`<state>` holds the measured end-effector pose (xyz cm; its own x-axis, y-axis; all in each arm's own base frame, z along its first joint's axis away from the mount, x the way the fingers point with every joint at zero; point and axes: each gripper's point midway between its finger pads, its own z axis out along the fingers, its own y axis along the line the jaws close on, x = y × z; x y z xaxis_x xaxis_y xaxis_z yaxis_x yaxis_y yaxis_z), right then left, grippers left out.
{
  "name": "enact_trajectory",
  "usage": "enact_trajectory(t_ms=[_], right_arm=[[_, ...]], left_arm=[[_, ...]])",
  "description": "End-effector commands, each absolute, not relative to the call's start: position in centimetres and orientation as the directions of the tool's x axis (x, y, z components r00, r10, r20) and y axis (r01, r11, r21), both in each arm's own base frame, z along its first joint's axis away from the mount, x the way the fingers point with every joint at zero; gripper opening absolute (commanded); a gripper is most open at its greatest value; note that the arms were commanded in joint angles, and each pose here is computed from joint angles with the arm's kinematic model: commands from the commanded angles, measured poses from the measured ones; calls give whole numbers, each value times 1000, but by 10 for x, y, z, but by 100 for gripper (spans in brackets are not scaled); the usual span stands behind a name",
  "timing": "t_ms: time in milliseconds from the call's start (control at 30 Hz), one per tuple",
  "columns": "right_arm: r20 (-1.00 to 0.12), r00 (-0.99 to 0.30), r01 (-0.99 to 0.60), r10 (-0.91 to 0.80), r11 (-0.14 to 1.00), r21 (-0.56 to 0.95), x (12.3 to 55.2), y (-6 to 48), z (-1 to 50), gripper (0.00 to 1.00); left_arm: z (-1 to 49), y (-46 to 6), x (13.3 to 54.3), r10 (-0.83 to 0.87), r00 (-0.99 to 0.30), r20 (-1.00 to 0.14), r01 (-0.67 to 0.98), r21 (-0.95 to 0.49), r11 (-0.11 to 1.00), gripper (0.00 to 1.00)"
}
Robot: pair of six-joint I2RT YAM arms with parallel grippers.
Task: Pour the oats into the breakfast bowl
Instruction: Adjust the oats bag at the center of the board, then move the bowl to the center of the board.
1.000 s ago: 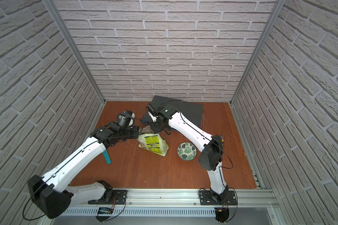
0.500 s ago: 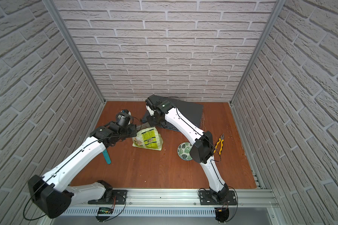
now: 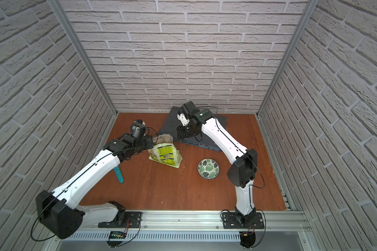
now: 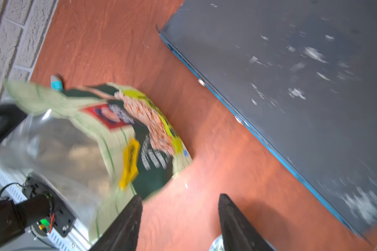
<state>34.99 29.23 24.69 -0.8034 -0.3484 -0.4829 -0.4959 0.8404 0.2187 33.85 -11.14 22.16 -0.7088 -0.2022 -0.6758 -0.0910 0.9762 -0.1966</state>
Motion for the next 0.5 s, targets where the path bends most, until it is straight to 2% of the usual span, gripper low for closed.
enact_trajectory(t_ms=[0,267,467], right_arm=[[-497,-802,-453,-332,880,143,324,254,257,62],[-358,-898,-294,-255,954,58,276,204,169,63],[-260,-924,-287,-280,958,-13,262,202,111,61]], left_arm=[[232,-105,346,-222,-666,-712,-111,-200,973,0],[232,-103,345,-222,-665,-713,-113,-198,974,0],[231,-102,346,-218,-670,-710,-111,-194,975,0]])
